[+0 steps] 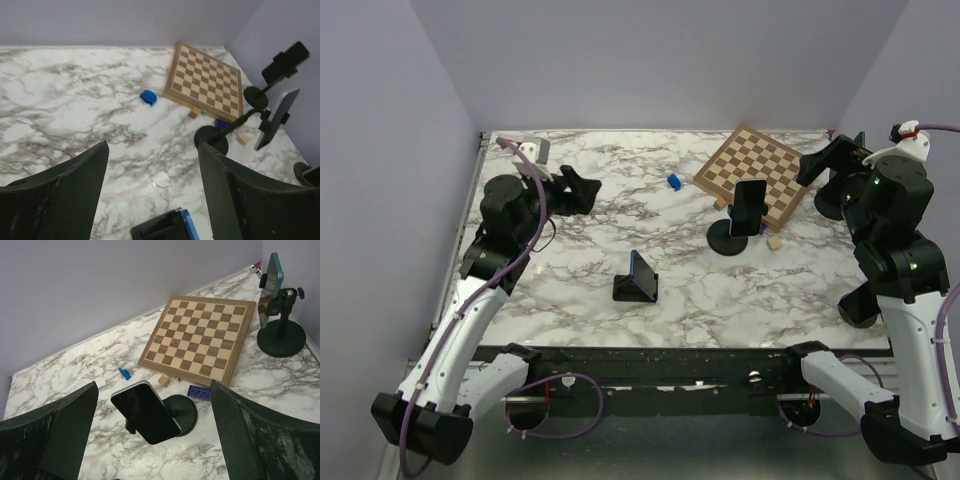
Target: Remove the phone from the phone stand
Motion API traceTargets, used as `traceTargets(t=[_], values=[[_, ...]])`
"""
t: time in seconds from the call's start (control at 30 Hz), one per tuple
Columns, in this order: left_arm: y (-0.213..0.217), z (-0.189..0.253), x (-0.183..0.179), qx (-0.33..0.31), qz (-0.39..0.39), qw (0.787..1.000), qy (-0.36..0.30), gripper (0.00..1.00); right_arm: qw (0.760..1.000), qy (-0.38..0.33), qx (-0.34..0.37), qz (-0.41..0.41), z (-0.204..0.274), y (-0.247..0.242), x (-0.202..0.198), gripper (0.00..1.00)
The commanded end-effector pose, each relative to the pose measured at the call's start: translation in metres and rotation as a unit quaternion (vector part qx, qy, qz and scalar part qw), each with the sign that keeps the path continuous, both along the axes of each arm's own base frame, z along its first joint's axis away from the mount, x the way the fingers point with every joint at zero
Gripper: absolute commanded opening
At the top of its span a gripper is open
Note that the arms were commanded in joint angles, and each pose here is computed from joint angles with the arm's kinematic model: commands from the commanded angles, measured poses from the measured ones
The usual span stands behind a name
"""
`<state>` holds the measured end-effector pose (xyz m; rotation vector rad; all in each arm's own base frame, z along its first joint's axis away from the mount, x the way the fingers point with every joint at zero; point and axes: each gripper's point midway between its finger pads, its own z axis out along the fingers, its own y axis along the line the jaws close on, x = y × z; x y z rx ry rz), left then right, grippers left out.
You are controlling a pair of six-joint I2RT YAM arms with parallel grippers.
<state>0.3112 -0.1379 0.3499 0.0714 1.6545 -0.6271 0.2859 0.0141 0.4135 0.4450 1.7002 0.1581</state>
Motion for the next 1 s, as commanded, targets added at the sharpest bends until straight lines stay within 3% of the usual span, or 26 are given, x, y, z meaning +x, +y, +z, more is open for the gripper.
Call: traceTargets(t=[0.0, 0.17, 0.33, 0.47, 0.7, 0.83, 0.97], values=[[-0.041, -0.032, -0.014, -0.005, -0.069, 0.993, 0.101, 0.78, 1.000, 0.012, 0.008, 0.027, -0.010, 0.010, -0.006, 1.00], [-0.049, -0.071, -0.024, -0.061, 0.018, 0.981, 0.181, 0.78, 0.999, 0.031, 0.010, 0.025, -0.016, 0.011, -0.002, 1.00], [-0.053, -0.087, -0.044, -0.070, 0.065, 0.979, 0.179, 0.85, 0.998, 0.038, 0.015, 0.039, -0.020, 0.017, -0.001, 1.00], [-0.071, -0.097, -0.057, -0.032, 0.047, 0.983, 0.175, 0.89, 0.998, 0.037, 0.018, 0.045, -0.018, 0.019, 0.001, 1.00], [-0.090, -0.121, -0.067, 0.005, 0.025, 0.979, 0.201, 0.80, 0.998, 0.029, 0.026, 0.055, -0.014, 0.022, -0.007, 1.00], [-0.092, -0.141, -0.076, 0.021, 0.011, 0.973, 0.229, 0.80, 0.997, 0.025, 0.028, 0.065, -0.018, 0.024, -0.013, 1.00], [-0.104, -0.153, -0.089, 0.033, -0.054, 0.972, 0.226, 0.77, 0.995, 0.013, 0.036, 0.093, -0.023, 0.034, -0.015, 1.00]])
